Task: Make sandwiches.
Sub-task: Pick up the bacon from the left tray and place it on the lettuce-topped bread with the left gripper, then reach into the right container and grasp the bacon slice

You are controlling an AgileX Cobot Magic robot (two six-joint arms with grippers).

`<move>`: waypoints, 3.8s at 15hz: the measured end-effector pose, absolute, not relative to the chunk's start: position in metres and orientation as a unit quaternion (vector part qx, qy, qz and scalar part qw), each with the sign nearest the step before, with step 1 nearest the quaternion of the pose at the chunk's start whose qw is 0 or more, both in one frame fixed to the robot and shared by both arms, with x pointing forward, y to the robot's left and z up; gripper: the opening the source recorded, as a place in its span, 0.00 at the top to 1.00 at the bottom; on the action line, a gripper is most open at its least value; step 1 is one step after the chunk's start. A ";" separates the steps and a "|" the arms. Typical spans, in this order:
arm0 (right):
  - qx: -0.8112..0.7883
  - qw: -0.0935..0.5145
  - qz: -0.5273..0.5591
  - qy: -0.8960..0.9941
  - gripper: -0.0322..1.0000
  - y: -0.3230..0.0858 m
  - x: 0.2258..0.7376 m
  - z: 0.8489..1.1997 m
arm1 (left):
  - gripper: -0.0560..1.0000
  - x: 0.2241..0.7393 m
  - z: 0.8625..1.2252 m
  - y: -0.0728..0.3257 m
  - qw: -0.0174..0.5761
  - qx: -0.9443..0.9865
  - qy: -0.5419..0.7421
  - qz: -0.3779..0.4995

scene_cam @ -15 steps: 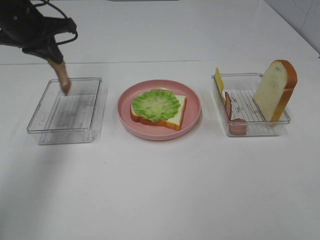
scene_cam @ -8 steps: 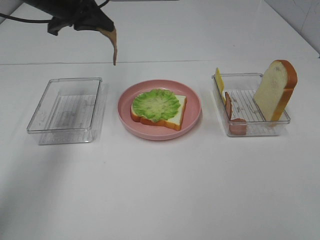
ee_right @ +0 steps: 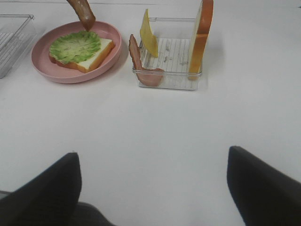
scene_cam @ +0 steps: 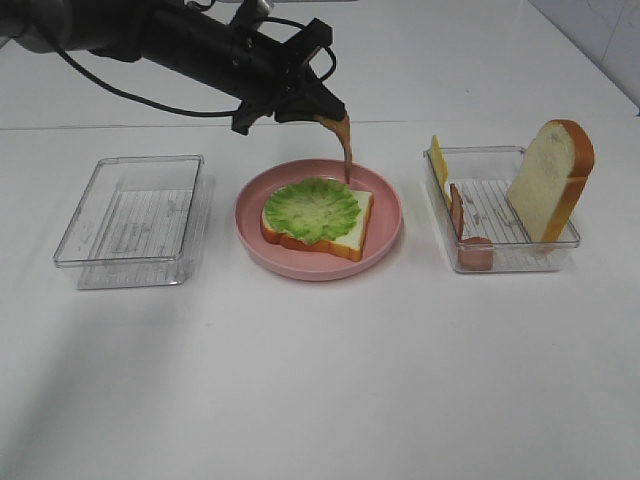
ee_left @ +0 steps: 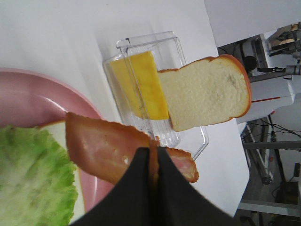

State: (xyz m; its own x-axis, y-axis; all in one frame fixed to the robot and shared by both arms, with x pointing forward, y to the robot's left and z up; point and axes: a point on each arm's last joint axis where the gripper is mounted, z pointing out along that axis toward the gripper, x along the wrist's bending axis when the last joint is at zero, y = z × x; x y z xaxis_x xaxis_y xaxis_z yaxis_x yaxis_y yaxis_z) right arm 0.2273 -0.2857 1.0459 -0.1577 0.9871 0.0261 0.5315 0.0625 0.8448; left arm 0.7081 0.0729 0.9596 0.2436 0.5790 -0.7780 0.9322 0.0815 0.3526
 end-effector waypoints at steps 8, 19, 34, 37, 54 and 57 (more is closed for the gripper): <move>0.573 0.304 0.374 0.662 0.19 -0.286 0.227 1.046 | 0.95 0.705 0.920 0.067 0.372 0.685 0.597 -0.191; 0.573 0.304 0.374 0.662 0.19 -0.286 0.227 1.046 | 0.89 0.709 0.905 0.086 0.285 0.716 0.631 -0.094; 0.573 0.304 0.374 0.662 0.19 -0.286 0.227 1.046 | 0.10 0.645 1.100 0.148 0.191 0.776 0.592 0.106; 0.573 0.304 0.374 0.662 0.19 -0.286 0.227 1.046 | 0.10 0.613 1.139 0.163 0.211 0.766 0.592 0.135; 0.573 0.303 0.376 0.662 0.19 -0.285 0.227 1.046 | 0.10 0.265 1.085 0.293 0.388 0.712 0.523 0.263; 0.573 0.294 0.384 0.662 0.19 -0.284 0.227 1.046 | 0.10 0.232 1.065 0.305 0.431 0.690 0.500 0.296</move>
State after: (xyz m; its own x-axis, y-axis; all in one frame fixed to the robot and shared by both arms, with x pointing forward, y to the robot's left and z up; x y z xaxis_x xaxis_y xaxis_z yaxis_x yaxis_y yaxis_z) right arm 0.2270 -0.2835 1.0463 -0.1710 0.9840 0.0507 0.5312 0.0487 0.8458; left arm 0.2320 0.3052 1.0652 0.3246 0.9456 -0.0225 0.4347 -0.1281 0.8914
